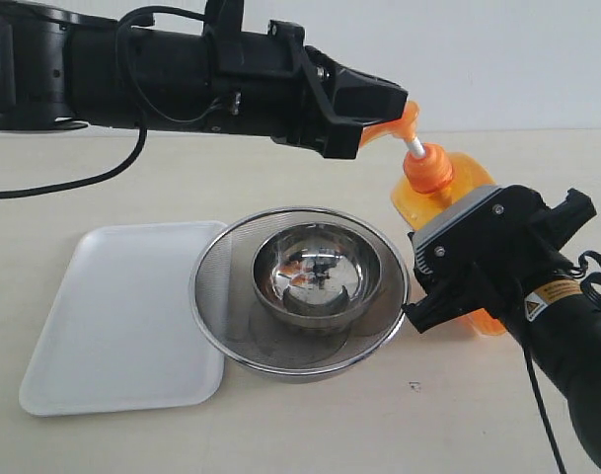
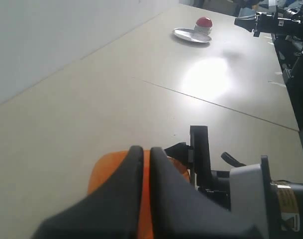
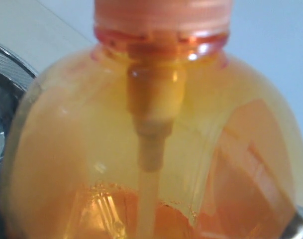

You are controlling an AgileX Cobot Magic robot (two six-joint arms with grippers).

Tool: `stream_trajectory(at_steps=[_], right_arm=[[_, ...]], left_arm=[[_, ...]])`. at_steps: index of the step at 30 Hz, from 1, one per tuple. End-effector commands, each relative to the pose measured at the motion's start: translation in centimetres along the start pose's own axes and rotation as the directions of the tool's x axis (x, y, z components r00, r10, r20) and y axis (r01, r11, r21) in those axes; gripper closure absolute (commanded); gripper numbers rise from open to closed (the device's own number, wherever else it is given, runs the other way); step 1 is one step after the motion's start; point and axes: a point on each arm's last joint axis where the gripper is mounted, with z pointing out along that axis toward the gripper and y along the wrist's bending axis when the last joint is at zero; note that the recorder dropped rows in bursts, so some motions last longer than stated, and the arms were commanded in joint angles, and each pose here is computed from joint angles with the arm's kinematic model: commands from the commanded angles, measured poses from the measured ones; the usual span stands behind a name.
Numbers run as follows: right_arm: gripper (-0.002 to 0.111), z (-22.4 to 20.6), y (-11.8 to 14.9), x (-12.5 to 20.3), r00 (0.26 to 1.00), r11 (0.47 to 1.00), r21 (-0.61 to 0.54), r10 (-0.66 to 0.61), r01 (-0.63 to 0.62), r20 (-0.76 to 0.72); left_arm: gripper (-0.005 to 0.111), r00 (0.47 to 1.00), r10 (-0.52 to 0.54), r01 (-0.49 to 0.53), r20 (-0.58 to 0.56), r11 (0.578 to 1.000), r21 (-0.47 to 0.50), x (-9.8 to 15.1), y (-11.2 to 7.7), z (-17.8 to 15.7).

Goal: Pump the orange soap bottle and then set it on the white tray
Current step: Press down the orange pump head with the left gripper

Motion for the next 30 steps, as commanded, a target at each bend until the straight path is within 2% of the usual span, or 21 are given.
stream_trajectory(at_steps=[1, 8, 30], right_arm=[[0.108, 0.0, 0.0, -0.3, 1.0, 1.0, -0.002, 0.003, -0.003, 0.014], [0.108, 0.0, 0.1, -0.3, 1.0, 1.0, -0.011, 0.001, -0.001, 0.022], [0.108, 0.0, 0.1, -0.4, 1.0, 1.0, -0.02, 0.007, -0.007, 0.027]], left_arm=[[0.102, 0.999, -0.004, 0.005, -0.047, 1.0, 0.015, 1.4, 0.1, 0.8], [0.102, 0.994, -0.05, 0.055, -0.1, 0.997, 0.051, 4.0, 0.8, 2.4], [0.102, 0.993, -0.05, 0.056, -0.104, 0.997, 0.056, 4.2, 0.9, 2.5]])
